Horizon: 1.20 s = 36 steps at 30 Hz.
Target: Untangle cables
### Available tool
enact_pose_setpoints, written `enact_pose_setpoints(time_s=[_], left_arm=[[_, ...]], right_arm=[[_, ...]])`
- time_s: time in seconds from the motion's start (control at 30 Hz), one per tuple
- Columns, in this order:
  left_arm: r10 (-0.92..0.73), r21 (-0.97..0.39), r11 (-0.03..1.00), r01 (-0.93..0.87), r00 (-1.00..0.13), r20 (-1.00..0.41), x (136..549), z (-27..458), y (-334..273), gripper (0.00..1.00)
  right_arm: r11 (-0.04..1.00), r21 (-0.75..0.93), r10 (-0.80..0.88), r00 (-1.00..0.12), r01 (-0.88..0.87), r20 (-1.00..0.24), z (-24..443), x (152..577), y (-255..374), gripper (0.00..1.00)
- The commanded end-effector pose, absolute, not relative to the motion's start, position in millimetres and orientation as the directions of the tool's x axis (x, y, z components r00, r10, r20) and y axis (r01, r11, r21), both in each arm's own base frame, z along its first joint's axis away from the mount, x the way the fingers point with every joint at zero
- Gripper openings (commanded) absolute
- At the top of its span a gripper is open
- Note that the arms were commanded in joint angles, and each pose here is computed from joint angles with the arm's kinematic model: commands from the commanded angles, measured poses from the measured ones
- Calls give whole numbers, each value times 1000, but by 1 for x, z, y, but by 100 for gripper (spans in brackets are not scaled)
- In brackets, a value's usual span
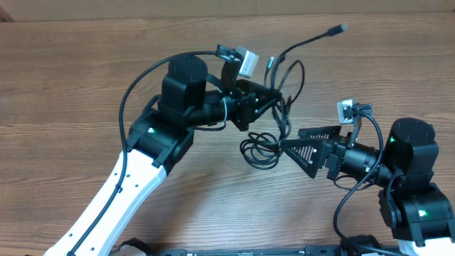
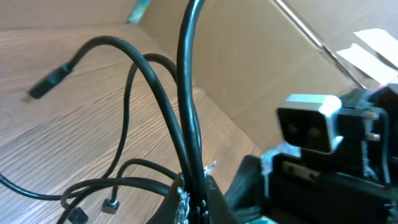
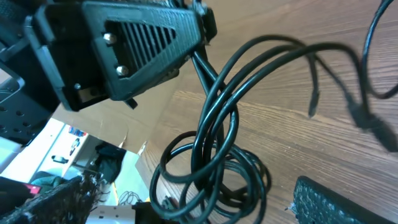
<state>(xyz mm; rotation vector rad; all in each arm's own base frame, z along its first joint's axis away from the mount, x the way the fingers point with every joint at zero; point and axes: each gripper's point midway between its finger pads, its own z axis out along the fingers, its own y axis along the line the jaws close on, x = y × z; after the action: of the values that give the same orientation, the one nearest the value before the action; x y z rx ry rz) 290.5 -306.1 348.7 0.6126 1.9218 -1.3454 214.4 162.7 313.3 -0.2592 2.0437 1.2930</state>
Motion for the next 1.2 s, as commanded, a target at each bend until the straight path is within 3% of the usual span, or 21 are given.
enact_pose_setpoints(time_s=[0.0,0.17,0.3,0.47,0.57,0.67,0.83,1.07,1.17], left_arm=[[-20,-588,299,751,-612,-791,276,371,-315,4],[-8,-584,281,761,-607,-795,269,373,-323,4],[16,-594,258,762,-618,-786,262,370,-324,4],[89,-505,170,846,-523,-847,246,370,-326,4],[93,-498,163,852,-516,-852,245,370,-326,4],[98,-504,166,848,-523,-847,244,369,-326,4],[100,-506,167,846,-525,-845,244,368,-326,4],[113,-518,192,834,-543,-832,246,361,-324,4],[123,-530,301,793,-584,-803,257,342,-318,4]], right_arm=[[468,707,178,-728,-530,-662,320,210,165,96],[468,707,177,-727,-530,-663,320,210,165,79],[472,704,177,-725,-531,-666,320,211,165,79],[472,704,177,-725,-531,-666,320,211,165,76],[472,704,177,-724,-532,-666,320,211,165,56],[472,704,177,-725,-531,-666,320,211,165,28],[476,702,179,-723,-529,-667,320,212,164,5],[478,704,180,-726,-525,-664,319,212,164,4],[481,703,181,-725,-524,-665,319,212,163,4]])
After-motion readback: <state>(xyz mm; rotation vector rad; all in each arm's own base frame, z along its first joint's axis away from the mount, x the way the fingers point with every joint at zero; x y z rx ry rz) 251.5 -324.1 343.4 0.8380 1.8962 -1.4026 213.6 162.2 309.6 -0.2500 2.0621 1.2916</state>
